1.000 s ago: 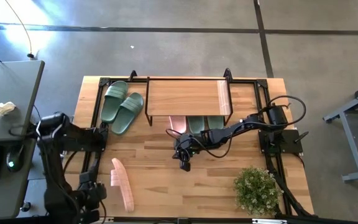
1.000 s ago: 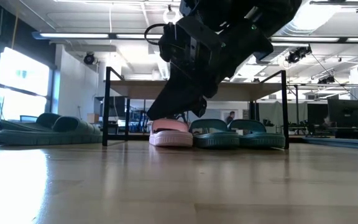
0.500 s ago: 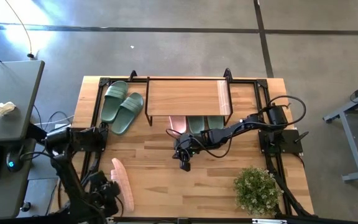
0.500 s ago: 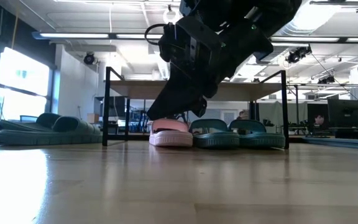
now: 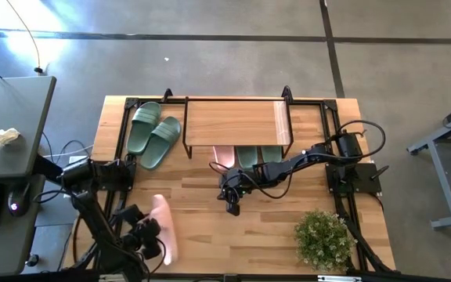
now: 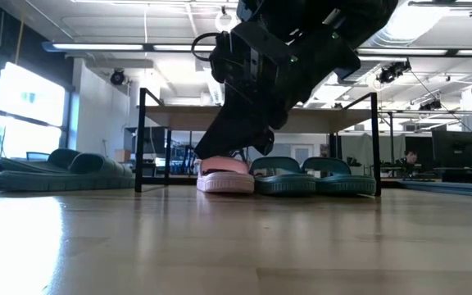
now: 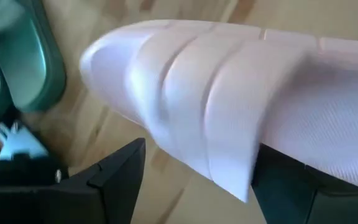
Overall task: Pick and place slides into the shelf
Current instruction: Put the pink slide under the shelf
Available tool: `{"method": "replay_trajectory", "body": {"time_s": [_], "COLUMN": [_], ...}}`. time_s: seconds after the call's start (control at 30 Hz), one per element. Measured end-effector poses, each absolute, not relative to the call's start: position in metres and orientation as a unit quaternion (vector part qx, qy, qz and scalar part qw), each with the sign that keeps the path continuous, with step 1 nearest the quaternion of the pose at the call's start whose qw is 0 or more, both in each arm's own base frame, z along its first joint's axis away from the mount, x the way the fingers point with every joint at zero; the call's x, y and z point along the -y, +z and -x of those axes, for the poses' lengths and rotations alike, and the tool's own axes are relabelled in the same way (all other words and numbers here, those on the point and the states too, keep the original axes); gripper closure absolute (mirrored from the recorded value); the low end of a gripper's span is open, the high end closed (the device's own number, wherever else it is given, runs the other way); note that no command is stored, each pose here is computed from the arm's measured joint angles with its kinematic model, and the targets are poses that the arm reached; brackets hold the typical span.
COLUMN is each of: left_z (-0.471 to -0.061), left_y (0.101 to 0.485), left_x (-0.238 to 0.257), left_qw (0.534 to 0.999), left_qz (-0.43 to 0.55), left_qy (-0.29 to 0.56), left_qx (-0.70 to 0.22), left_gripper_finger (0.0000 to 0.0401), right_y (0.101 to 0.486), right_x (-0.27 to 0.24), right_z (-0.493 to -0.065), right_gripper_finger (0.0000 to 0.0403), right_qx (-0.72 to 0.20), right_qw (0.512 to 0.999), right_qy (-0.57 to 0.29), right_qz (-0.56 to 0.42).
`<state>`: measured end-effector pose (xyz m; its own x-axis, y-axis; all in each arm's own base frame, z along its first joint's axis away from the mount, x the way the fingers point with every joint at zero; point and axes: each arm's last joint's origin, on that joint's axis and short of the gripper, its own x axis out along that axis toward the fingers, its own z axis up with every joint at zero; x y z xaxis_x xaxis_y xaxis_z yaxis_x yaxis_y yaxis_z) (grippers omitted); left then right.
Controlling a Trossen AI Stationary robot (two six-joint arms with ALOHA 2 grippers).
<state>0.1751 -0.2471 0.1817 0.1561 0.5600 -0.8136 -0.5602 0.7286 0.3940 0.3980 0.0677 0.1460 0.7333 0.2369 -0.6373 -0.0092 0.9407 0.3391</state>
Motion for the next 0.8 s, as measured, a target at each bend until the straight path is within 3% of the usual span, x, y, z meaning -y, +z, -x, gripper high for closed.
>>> {"method": "replay_trajectory", "body": {"time_s": [0.5,0.8], "left_z": [-0.197,-0.201], "left_y": [0.183,0.174], "left_x": [0.229,0.230], "left_qw": [0.755,0.785], "left_qz": [-0.052,-0.137], "left_qy": [0.363,0.291], "left_qx": [-0.544,-0.530], "left_gripper_finger": [0.0141,0.0142], "right_y": [0.145,0.145], "right_x": [-0.068,-0.067], "right_z": [-0.397,-0.397], "right_gripper_finger": [0.0402,0.0402], "right_qx": [-0.364,-0.368], "right_qw": [0.916,0.915], "right_qy": [0.068,0.069], "right_qz": [-0.157,-0.153]}}
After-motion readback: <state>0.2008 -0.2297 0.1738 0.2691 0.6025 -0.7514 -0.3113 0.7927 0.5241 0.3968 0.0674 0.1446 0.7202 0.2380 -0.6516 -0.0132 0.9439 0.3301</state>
